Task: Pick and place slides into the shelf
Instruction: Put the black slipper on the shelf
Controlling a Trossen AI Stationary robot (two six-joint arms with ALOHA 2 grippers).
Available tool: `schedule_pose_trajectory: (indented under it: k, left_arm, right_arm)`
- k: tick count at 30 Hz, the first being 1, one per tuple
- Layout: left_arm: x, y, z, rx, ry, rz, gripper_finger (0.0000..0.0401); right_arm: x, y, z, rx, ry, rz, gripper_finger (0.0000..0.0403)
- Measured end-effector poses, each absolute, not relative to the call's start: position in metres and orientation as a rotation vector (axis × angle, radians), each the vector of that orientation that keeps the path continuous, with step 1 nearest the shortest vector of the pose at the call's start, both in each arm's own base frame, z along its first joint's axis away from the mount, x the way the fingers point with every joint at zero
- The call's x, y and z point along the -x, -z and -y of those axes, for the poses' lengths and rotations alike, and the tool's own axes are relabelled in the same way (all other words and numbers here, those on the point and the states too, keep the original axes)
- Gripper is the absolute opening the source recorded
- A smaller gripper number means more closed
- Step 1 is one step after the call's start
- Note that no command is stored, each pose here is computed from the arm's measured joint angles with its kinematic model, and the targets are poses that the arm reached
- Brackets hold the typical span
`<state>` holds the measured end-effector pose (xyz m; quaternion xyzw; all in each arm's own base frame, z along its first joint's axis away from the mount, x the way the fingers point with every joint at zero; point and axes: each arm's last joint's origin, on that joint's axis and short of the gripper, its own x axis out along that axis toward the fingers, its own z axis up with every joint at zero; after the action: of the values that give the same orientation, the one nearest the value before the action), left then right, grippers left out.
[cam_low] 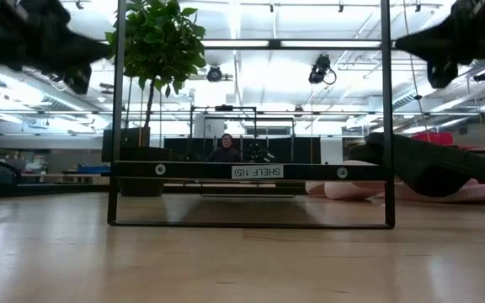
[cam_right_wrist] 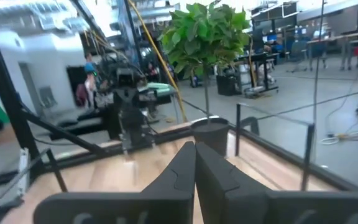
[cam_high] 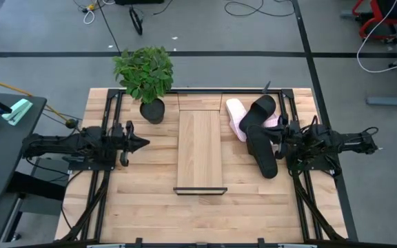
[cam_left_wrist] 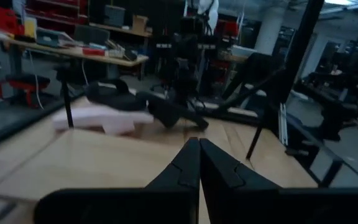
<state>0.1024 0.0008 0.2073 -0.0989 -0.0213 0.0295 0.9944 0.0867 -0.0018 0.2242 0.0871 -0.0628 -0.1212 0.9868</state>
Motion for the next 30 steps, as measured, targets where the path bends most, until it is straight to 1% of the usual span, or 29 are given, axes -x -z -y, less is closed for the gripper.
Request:
schedule_pose_trajectory:
  k: [5,11,16,18,20,24,27,30]
  left_arm:
    - [-0.114,-0.236,-0.001,0.184,-0.078,0.011,0.0011]
    - [-0.143,-0.275,-0.001,0.185,-0.083,-0.037,0.0010]
    - [-0.163,-0.310,0.000,0.254,-0.081,-0.013,0.0021]
    - [-0.168,-0.314,0.000,0.258,-0.082,-0.018,0.0026]
    - [-0.175,-0.316,0.000,0.311,-0.085,-0.034,0.0029]
    - [-0.185,-0.324,0.000,0.401,-0.085,-0.014,0.0033]
    - [-0.193,-0.328,0.000,0.385,-0.088,-0.028,0.0027]
    - [-0.200,-0.338,0.000,0.355,-0.084,-0.017,0.0012]
  right_arm:
    - [-0.086,-0.259,0.002,-0.131,0.270,0.106,0.0014]
    - [-0.084,-0.312,0.005,-0.126,0.365,0.084,0.0014]
    - [-0.079,-0.353,0.007,-0.164,0.431,0.075,0.0014]
    - [-0.076,-0.367,0.008,-0.162,0.457,0.068,0.0014]
    - [-0.073,-0.379,0.009,-0.141,0.480,0.058,0.0014]
    - [-0.072,-0.397,0.009,-0.100,0.484,0.040,0.0014]
    - [-0.073,-0.402,0.009,-0.094,0.486,0.005,0.0014]
    - [-0.075,-0.402,0.009,-0.149,0.501,-0.050,0.0014]
